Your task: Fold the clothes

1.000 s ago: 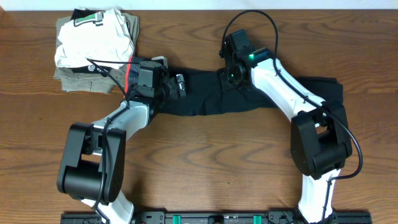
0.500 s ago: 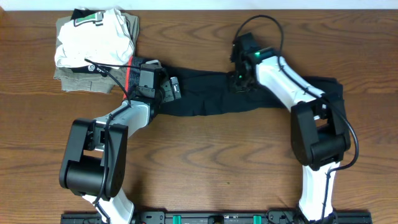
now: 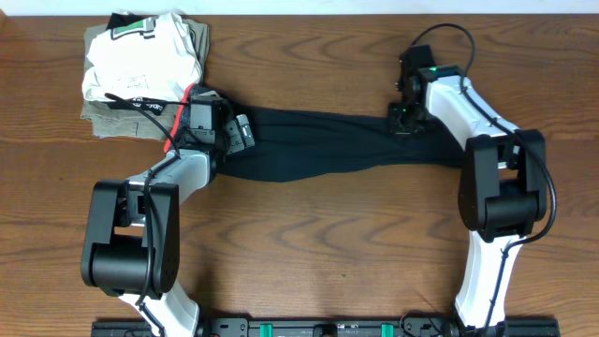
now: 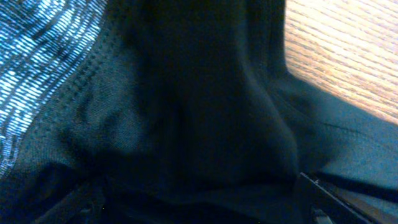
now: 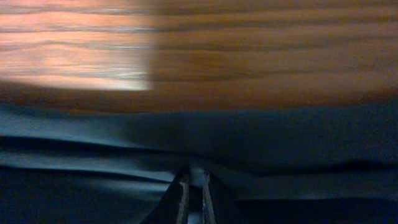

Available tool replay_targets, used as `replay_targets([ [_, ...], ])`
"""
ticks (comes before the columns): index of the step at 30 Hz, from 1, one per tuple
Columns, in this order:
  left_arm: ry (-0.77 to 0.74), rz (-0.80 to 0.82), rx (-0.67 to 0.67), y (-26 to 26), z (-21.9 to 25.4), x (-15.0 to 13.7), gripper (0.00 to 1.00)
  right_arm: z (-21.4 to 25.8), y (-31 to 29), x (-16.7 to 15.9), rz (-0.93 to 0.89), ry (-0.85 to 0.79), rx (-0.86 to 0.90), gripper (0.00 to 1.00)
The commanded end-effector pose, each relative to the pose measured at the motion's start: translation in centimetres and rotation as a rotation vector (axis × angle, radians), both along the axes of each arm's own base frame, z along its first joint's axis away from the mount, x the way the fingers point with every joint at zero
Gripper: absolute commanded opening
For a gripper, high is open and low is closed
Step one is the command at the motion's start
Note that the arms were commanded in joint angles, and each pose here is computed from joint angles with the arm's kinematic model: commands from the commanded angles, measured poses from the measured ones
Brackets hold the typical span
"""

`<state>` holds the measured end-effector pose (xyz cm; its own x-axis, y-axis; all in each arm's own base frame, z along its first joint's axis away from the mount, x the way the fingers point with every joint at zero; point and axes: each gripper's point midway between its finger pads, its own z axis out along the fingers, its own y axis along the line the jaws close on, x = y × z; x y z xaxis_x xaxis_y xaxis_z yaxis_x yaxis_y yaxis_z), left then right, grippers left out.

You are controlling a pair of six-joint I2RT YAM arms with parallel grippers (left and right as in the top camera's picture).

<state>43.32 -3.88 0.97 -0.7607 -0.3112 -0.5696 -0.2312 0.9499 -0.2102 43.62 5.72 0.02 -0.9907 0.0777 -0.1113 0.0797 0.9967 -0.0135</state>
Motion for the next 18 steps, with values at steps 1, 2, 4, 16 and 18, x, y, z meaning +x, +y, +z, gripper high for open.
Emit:
replay_targets([
  [1, 0.03, 0.034, 0.049, 1.9, -0.8, -0.4, 0.98, 0.6, -4.9, 0.2, -0.051, -0.002, -0.182, 0.06],
  [2, 0.03, 0.031, 0.05, 1.9, -0.8, -0.4, 0.98, 1.3, -5.4, 0.3, -0.068, -0.01, -0.198, 0.06],
  [4, 0.029, 0.031, 0.05, 1.9, -0.7, -0.4, 0.98, 3.3, -6.0, 0.8, -0.093, -0.041, -0.207, 0.04],
  [16, 0.018, 0.033, 0.049, 1.9, -0.6, -0.2, 0.98, 15.2, 6.6, -0.1, 0.288, -0.229, 0.247, 0.08],
  [18, 0.017, 0.033, 0.049, 1.9, -0.6, -0.1, 0.98, 14.3, 8.3, -0.7, 0.335, -0.202, 0.246, 0.07],
])
